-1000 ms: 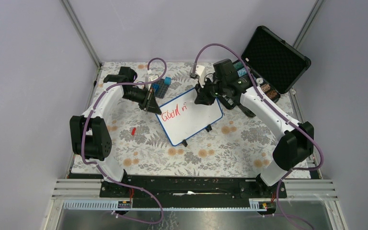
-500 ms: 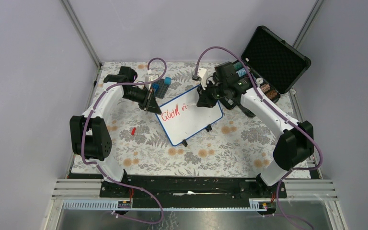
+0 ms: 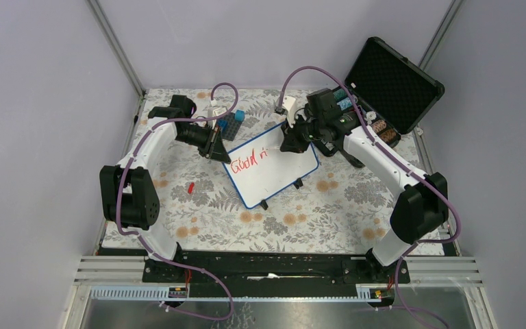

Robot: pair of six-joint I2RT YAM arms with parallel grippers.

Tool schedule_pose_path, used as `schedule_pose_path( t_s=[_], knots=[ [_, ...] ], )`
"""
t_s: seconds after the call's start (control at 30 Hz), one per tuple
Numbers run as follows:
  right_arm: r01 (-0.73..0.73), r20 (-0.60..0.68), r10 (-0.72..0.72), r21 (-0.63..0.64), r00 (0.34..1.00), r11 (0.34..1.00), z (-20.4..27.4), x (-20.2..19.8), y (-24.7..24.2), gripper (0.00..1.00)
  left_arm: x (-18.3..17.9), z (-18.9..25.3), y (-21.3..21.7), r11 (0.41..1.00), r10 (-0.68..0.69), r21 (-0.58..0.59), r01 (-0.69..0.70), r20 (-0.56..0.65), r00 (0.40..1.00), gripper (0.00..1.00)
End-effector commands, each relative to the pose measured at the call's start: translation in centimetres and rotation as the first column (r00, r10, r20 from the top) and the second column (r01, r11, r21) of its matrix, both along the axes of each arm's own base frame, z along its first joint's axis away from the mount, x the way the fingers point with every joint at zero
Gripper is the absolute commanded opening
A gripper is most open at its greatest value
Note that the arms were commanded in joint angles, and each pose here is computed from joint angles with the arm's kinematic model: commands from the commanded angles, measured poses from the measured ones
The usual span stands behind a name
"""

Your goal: Write a sentence on the whiteboard

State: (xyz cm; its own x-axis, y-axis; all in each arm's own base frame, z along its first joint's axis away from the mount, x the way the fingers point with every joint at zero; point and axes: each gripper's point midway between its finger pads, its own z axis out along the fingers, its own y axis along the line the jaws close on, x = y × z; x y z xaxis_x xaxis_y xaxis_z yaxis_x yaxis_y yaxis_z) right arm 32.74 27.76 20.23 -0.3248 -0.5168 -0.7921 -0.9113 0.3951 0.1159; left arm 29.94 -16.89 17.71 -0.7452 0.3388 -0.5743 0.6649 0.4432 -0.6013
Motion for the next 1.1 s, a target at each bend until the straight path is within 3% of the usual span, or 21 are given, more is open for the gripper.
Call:
schedule_pose_path(
  t_s=[0.0, 0.53, 1.07],
  knots=[
    [0.002, 0.052, -0.004, 0.036, 0.999, 0.999, 1.9, 1.2, 0.6, 0.0, 0.5, -0.1, 0.0, 0.999, -0.003, 0.036, 0.001, 0.049, 0.999, 0.0],
    [0.061, 0.08, -0.062, 0.011, 0.995, 0.998, 1.2, 3.5, 0.7, 0.0, 0.4, -0.4, 0.0, 0.999, -0.007, 0.039, 0.005, 0.045, 0.999, 0.0],
    [0.052, 0.044, -0.051, -0.04, 0.998, 0.998, -1.5, 1.8, -0.5, 0.0, 0.4, -0.6, 0.1, 0.999, -0.009, 0.044, 0.007, 0.045, 0.999, 0.0]
  ],
)
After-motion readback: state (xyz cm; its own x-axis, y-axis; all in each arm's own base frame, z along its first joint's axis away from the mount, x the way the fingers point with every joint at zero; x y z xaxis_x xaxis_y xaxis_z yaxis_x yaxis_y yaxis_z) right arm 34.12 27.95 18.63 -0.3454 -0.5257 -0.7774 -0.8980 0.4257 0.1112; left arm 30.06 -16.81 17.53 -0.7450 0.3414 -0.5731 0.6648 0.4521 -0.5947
